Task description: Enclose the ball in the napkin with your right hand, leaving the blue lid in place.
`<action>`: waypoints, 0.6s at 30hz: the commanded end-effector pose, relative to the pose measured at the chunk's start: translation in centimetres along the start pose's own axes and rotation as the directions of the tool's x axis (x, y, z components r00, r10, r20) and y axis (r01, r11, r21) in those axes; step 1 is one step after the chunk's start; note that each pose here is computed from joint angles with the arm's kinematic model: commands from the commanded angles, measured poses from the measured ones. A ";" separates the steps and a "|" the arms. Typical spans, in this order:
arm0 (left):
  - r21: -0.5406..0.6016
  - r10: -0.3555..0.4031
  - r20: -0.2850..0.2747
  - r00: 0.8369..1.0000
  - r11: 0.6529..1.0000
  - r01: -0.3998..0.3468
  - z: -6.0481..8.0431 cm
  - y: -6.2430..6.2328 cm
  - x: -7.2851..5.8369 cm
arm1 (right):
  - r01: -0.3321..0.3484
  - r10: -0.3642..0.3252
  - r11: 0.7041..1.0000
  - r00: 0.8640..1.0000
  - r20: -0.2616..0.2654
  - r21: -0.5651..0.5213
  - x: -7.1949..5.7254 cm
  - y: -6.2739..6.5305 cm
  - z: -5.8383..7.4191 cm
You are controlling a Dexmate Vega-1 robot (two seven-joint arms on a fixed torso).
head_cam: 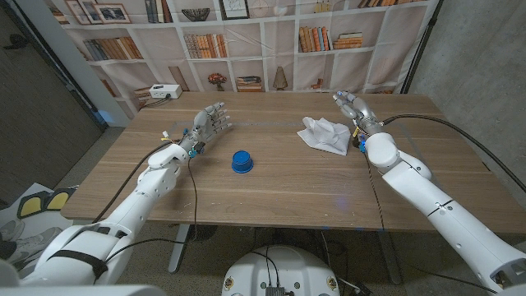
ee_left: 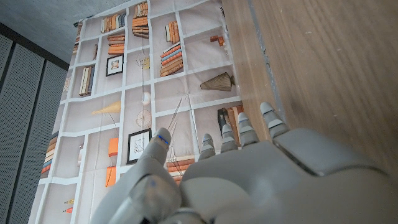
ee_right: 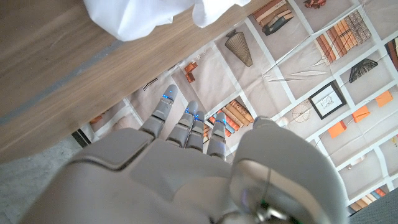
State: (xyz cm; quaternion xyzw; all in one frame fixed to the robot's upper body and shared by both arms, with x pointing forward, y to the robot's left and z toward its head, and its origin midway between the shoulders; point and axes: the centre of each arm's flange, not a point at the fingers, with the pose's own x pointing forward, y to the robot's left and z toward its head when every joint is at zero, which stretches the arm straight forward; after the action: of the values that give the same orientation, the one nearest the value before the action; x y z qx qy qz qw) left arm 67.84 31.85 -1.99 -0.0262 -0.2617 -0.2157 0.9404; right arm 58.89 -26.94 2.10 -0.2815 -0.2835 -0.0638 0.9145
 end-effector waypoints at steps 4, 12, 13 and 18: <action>0.036 0.017 0.019 1.000 0.999 -0.018 2.3 0.6 -2.4 | -0.003 -0.003 0.960 1.000 0.020 0.280 -1.5 -2.1 -2.6; 0.038 0.024 0.030 0.999 0.999 -0.025 2.9 1.0 -4.0 | 0.057 -0.075 0.911 0.997 0.027 0.409 -2.4 -2.9 -3.8; 0.035 0.024 0.030 0.999 0.999 -0.025 2.9 1.0 -4.2 | 0.066 -0.085 0.904 0.996 0.027 0.421 -2.5 -2.9 -3.9; 0.031 0.018 0.031 0.999 0.999 -0.019 3.0 0.9 -5.2 | 0.130 -0.148 0.872 0.989 0.002 0.472 -3.2 -2.9 -4.6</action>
State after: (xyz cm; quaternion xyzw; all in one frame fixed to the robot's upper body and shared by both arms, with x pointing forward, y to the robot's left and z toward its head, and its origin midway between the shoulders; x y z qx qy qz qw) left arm 64.59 34.27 -1.56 -0.0174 -0.2755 -0.2013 0.9398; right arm 58.28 -30.48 0.01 -0.1147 -0.3095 -0.0255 0.9436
